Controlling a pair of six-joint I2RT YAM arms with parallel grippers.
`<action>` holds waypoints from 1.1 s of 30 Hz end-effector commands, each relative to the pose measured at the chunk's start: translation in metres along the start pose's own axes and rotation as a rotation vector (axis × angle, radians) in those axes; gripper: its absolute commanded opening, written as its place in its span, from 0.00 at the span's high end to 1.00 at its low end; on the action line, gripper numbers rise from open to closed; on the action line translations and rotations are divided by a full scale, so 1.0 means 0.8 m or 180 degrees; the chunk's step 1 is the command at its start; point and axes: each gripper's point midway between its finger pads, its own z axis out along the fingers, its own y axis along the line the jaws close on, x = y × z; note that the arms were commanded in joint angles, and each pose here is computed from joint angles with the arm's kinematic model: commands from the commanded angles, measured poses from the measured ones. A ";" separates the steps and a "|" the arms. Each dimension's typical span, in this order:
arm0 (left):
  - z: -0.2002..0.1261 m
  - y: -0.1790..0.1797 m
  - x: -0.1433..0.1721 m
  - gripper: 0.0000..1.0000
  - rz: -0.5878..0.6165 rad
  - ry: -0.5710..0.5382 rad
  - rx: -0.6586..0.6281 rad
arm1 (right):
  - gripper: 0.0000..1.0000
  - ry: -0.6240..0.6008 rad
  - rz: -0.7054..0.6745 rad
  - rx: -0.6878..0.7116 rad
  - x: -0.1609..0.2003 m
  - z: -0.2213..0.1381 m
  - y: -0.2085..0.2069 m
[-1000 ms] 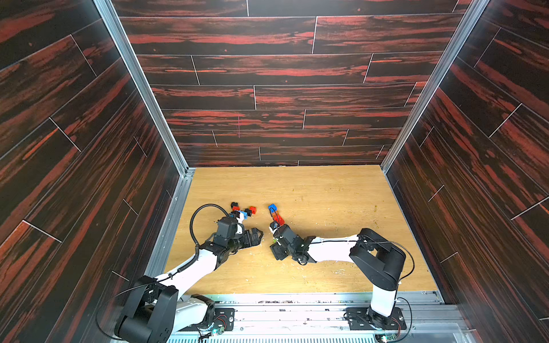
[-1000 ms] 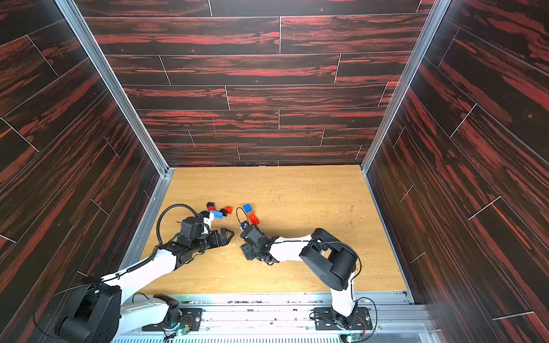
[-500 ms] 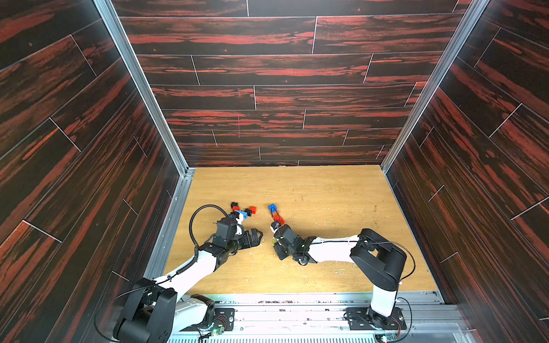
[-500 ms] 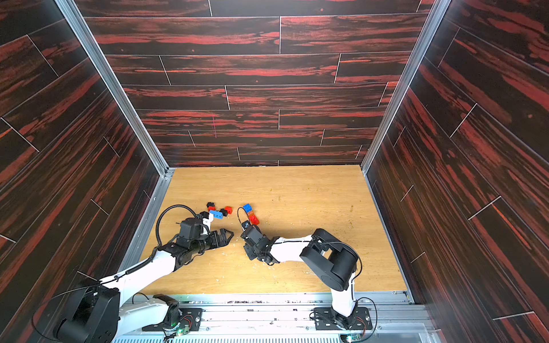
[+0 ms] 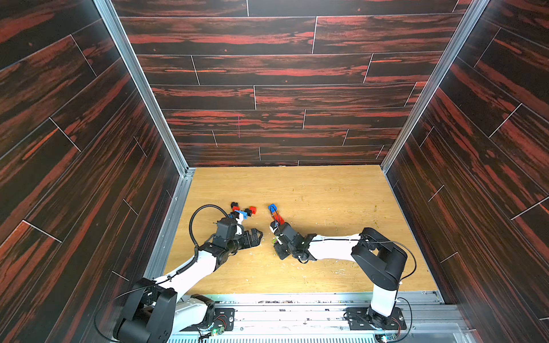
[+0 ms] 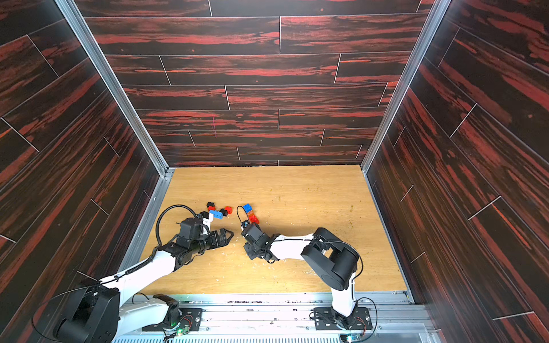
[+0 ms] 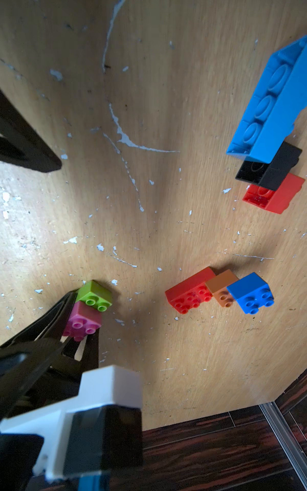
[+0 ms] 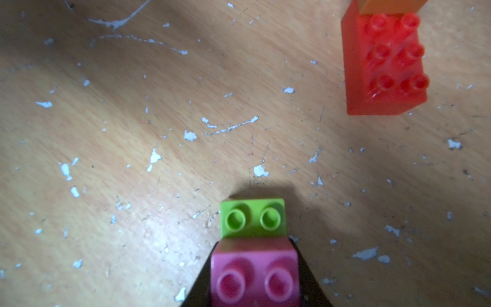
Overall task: Assemble the letter v with lego
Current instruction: Pick up the lego brick from the center of the board.
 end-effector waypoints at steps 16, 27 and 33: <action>0.009 0.000 -0.011 0.00 0.0050 -0.0103 0.0023 | 0.95 0.0156 0.0087 0.0235 -0.046 -0.036 -0.092; 0.013 0.001 -0.011 0.00 0.0070 -0.0094 0.0027 | 0.95 0.0227 -0.0007 0.0271 -0.085 -0.010 -0.100; 0.014 -0.001 -0.015 0.00 0.0087 -0.0105 0.0034 | 0.95 0.0308 -0.0002 0.0289 -0.082 0.005 -0.104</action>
